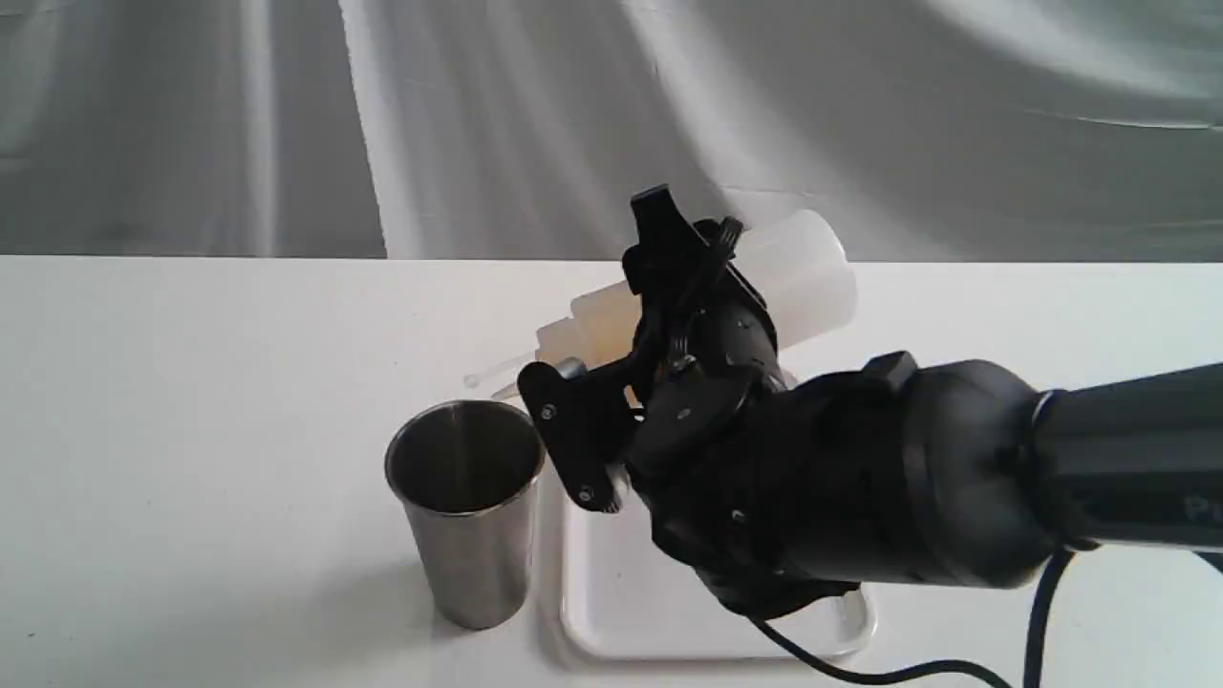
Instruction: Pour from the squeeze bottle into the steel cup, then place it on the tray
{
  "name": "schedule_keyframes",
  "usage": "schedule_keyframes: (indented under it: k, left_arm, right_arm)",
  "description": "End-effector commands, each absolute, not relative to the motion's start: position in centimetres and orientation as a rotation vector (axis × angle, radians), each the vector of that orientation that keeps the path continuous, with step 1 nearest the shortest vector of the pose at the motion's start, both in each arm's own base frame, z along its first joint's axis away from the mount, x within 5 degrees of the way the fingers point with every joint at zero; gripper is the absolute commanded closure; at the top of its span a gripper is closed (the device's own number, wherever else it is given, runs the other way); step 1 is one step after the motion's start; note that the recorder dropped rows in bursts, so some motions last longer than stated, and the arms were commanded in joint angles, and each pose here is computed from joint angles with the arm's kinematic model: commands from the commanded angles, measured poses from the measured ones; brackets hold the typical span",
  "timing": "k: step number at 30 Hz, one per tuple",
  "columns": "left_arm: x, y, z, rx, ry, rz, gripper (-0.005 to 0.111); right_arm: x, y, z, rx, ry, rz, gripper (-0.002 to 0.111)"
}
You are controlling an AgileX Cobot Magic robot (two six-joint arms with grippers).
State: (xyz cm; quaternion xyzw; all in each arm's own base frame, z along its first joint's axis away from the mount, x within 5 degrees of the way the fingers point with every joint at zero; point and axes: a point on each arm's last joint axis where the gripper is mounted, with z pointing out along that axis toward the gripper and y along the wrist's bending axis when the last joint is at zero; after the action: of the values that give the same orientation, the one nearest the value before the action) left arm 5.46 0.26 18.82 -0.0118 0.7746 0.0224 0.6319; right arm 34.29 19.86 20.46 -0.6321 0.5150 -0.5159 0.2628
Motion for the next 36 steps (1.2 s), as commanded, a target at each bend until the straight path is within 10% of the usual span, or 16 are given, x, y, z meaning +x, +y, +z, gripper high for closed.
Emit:
schedule_keyframes:
  k: [1,23,36]
  left_arm:
    - [5.5,0.2,18.8,-0.024,1.767,0.042,0.107]
    - [5.5,0.2,18.8,-0.024,1.767,0.042,0.107]
    - [5.5,0.2,18.8,-0.021,1.767,0.044,0.107]
  right_arm:
    - [34.4,19.8,21.3,-1.599,1.428,-1.390,0.108]
    - [34.9,17.5,21.0,-0.735,1.936,-0.865,0.108]
    - [34.5,14.2,27.6,-0.538,1.962,-0.414,0.108]
